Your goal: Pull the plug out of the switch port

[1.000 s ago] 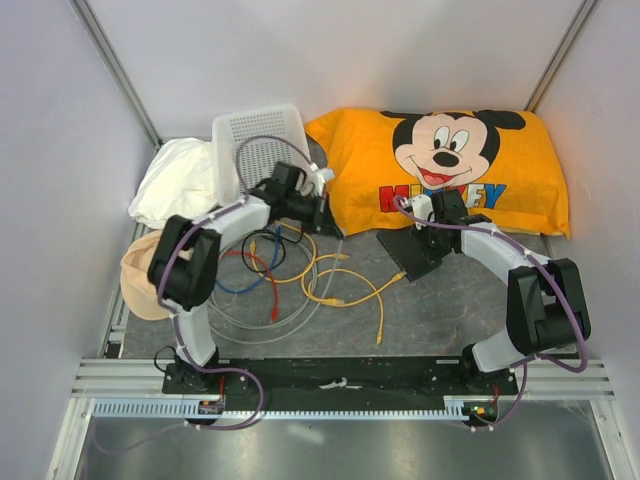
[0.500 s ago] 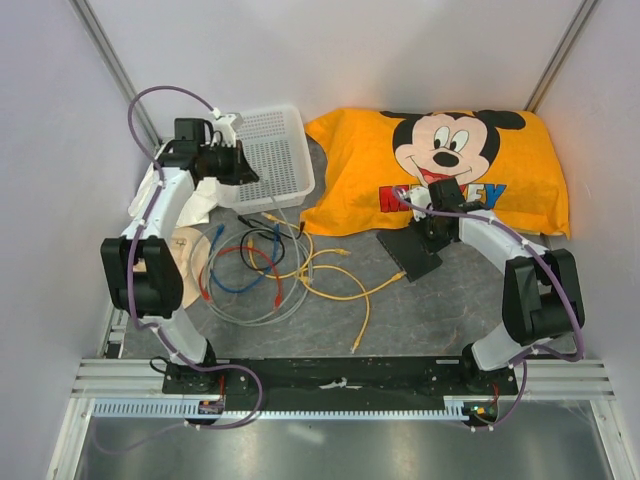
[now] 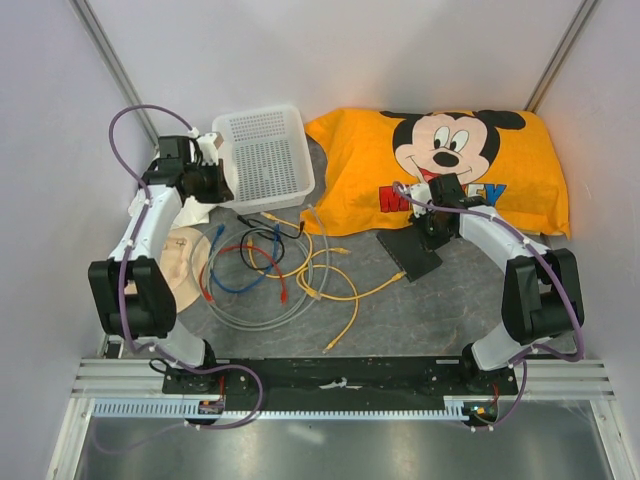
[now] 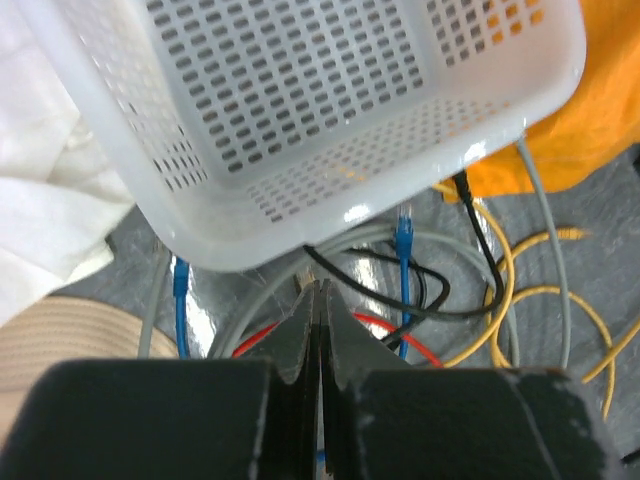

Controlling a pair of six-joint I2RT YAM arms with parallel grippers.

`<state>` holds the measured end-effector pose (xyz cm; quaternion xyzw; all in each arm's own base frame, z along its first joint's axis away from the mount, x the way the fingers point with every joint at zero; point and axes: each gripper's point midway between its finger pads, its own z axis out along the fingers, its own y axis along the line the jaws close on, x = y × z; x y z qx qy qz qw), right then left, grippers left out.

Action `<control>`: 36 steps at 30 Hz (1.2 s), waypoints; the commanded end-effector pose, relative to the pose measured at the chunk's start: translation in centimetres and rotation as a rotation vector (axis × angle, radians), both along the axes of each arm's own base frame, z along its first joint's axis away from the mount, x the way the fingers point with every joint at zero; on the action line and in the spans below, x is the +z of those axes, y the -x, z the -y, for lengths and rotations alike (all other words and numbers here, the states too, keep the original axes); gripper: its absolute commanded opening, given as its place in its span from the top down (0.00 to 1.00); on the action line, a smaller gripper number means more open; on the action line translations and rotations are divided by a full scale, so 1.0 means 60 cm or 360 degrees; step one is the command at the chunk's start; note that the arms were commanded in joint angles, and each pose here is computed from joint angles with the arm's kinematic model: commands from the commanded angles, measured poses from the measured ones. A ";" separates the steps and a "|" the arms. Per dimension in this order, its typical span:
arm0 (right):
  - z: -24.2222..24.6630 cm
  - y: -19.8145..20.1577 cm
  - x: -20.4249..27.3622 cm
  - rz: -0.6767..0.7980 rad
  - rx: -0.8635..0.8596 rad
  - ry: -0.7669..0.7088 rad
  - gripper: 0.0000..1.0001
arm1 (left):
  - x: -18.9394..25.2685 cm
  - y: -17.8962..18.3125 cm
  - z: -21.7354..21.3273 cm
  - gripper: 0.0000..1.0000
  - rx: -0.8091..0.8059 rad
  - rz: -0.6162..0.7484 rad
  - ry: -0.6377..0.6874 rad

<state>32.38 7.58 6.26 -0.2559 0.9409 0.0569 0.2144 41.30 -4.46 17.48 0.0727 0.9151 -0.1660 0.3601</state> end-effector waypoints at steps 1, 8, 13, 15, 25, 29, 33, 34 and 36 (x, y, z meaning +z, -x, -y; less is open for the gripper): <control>-0.031 -0.023 0.041 0.0053 -0.0044 -0.0169 0.99 | 0.006 0.061 0.003 0.98 -0.0174 0.0039 -0.0080; -0.007 -0.046 0.066 0.0215 -0.0033 -0.0052 0.96 | 0.111 0.125 0.176 0.66 -0.0797 0.0290 0.0289; 0.009 -0.021 0.096 0.0266 -0.0002 0.0013 0.92 | 0.105 0.191 0.344 0.52 -0.1114 0.0186 0.0459; 0.012 -0.003 0.095 0.0251 0.0036 0.0023 0.89 | 0.094 0.212 0.401 0.42 -0.1126 0.0126 0.0551; 0.046 0.052 0.045 0.0143 0.0134 0.0196 0.59 | -0.039 0.233 0.590 0.34 -0.1053 -0.0385 0.0867; 0.042 0.053 0.034 0.0124 0.0117 0.0173 0.63 | -0.105 0.238 0.646 0.35 -0.1053 -0.0546 0.0831; 0.026 0.061 0.019 0.0069 0.0103 0.0077 0.92 | -0.144 0.224 0.663 0.36 -0.0999 -0.0596 0.0791; 0.025 0.061 0.017 0.0066 0.0095 0.0071 1.00 | -0.152 0.226 0.664 0.37 -0.1003 -0.0620 0.0792; 0.025 0.066 0.006 0.0036 0.0092 0.0067 1.00 | -0.172 0.225 0.669 0.37 -0.0989 -0.0665 0.0792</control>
